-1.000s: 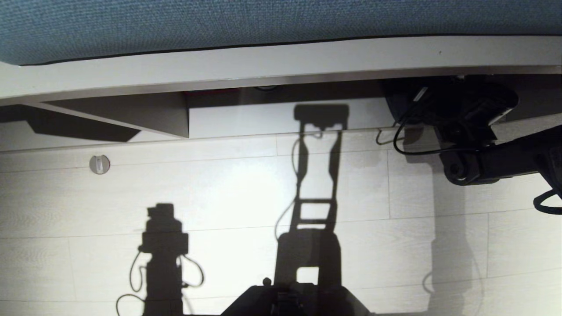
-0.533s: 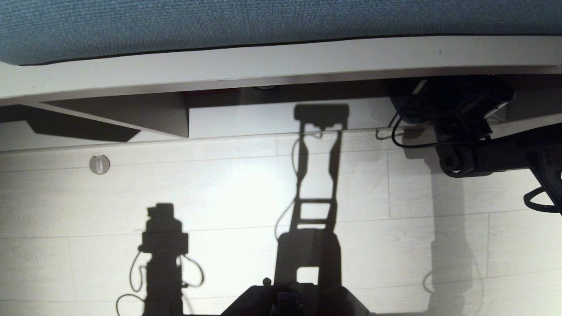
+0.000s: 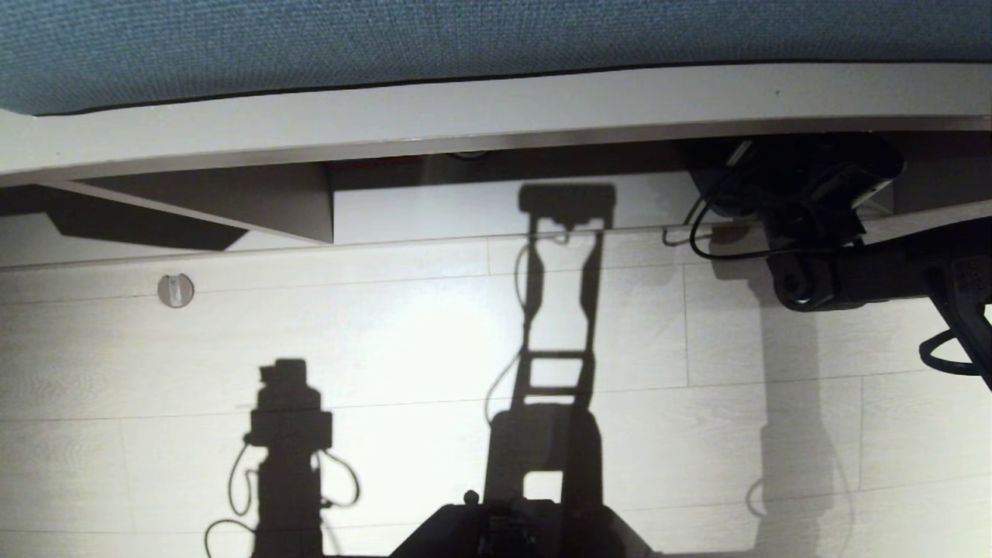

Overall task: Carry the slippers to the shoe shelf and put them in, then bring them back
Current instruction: Pick up the slippers in the shoe cabinet

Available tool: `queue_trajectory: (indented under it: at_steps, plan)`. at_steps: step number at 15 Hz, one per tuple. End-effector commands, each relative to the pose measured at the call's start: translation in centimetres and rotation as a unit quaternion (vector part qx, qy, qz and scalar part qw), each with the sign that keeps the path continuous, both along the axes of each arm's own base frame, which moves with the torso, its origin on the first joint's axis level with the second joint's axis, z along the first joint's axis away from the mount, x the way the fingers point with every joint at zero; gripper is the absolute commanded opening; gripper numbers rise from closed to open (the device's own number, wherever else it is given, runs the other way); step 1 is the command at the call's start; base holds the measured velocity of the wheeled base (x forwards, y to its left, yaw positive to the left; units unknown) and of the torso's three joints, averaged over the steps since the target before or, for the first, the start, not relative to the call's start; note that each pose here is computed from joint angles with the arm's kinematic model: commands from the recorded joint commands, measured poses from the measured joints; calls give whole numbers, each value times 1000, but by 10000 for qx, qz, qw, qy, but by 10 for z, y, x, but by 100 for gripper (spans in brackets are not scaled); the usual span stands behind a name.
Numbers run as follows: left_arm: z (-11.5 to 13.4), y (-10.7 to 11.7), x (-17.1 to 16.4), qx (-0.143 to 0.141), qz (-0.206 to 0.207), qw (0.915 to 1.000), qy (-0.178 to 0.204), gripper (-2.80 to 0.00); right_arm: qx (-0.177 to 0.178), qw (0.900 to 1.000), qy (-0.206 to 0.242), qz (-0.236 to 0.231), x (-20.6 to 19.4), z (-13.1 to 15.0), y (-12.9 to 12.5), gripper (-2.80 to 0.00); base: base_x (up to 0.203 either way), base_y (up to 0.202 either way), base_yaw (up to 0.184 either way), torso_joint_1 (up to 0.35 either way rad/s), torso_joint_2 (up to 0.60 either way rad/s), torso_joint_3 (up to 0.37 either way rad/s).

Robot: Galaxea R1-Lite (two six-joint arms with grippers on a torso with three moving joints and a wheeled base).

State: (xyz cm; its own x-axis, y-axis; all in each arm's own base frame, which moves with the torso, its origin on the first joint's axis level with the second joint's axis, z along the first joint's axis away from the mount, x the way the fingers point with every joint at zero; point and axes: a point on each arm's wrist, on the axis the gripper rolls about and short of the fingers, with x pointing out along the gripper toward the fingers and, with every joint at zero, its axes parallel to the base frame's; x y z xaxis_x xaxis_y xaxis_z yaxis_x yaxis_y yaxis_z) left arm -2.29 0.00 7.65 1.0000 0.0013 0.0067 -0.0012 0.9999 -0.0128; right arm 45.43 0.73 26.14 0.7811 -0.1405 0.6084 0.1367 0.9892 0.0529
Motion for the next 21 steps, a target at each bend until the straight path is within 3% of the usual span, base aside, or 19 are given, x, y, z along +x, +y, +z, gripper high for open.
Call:
queue_trajectory:
  at_steps: [1, 2, 21]
  plan:
    - [0, 0, 0, -5, 1, 10000, -5, -280, 1, 10000, -39, -5, -1, 1, 0, 0, 0, 0, 0, 0, 0, 0]
    - [0, 0, 0, -5, 1, 10000, 3, -280, 5, 10000, -46, -11, -1, 1, 0, -280, 0, 0, 0, 0, 0, 0]
    - [0, 0, 0, 2, 1, 10000, -5, -280, 51, 10000, 60, -17, -23, 15, -1, -280, 0, 0, 0, 0, 0, 0]
